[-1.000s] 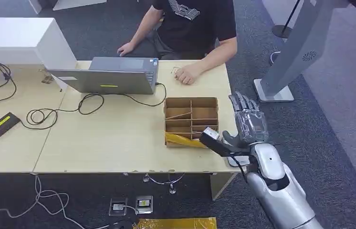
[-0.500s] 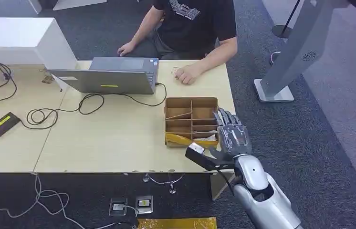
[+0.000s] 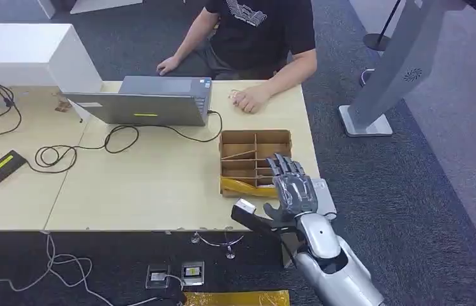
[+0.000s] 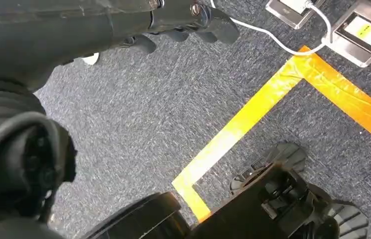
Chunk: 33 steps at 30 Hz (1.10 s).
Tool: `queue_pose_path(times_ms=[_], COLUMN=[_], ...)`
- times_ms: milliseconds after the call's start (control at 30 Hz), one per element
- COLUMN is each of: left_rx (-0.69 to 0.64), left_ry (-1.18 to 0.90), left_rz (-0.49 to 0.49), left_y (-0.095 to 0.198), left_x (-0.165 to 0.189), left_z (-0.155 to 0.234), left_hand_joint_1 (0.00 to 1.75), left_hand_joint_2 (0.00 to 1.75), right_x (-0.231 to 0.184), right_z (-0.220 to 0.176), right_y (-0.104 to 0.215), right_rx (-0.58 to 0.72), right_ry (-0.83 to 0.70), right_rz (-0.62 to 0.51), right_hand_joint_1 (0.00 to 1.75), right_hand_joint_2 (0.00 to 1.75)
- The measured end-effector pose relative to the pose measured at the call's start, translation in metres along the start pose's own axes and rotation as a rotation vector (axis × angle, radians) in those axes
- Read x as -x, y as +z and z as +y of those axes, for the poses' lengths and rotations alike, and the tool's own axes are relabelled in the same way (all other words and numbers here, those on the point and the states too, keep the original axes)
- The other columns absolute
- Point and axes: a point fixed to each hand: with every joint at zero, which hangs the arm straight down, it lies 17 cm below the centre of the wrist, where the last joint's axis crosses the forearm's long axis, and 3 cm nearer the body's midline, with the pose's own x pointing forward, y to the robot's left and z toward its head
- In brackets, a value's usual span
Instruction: Pass the card to the sensor for recognition and then transmit it.
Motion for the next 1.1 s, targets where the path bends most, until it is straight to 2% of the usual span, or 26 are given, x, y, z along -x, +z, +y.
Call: queue_pose_path(times_ms=[367,1100], left_rx=[0.020,0.026], left_ry=[-0.013,-0.028], left_rz=[-0.008,-0.013], left_y=[0.001,0.001], left_x=[-0.004,-0.005], left_z=[-0.005,-0.007], left_hand_joint_1=[0.00,0.00], left_hand_joint_2=[0.00,0.00], right_x=[-0.024,-0.007], right_z=[-0.004,0.007], right_y=[-0.011,-0.018], right_rx=[0.008,0.002], right_ry=[-0.023,0.031], right_rz=[-0.023,0.021], right_hand_joint_1=[0.00,0.00], right_hand_joint_2=[1.75,1.75])
